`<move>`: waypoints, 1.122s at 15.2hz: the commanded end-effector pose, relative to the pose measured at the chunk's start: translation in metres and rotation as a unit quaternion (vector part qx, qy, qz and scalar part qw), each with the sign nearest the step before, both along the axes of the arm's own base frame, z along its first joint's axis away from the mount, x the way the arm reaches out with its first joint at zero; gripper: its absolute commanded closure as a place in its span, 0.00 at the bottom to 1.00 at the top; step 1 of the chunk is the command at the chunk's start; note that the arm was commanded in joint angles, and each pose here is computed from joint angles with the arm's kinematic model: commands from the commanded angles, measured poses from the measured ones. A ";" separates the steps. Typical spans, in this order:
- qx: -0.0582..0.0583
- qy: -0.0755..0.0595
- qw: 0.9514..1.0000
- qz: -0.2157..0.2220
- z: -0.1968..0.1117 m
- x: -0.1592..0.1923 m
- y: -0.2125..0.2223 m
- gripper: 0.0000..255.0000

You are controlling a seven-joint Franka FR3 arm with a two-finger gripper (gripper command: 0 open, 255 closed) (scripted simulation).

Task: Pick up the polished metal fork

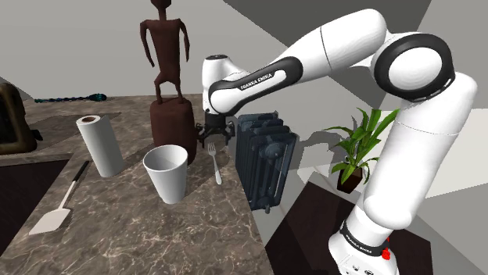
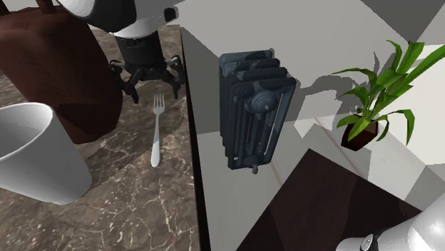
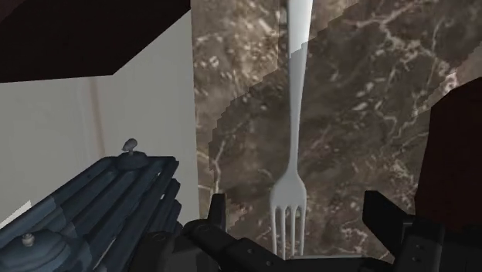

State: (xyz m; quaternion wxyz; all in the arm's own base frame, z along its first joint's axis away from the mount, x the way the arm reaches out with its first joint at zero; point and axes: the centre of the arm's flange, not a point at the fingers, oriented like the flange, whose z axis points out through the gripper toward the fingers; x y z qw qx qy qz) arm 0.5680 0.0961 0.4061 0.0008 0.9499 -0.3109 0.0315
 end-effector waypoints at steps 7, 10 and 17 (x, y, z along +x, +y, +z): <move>-0.001 -0.002 1.000 -0.016 -0.038 0.015 -0.001 0.00; -0.001 -0.002 1.000 -0.016 -0.046 0.015 -0.001 0.00; -0.001 -0.002 1.000 -0.016 -0.046 0.017 -0.003 1.00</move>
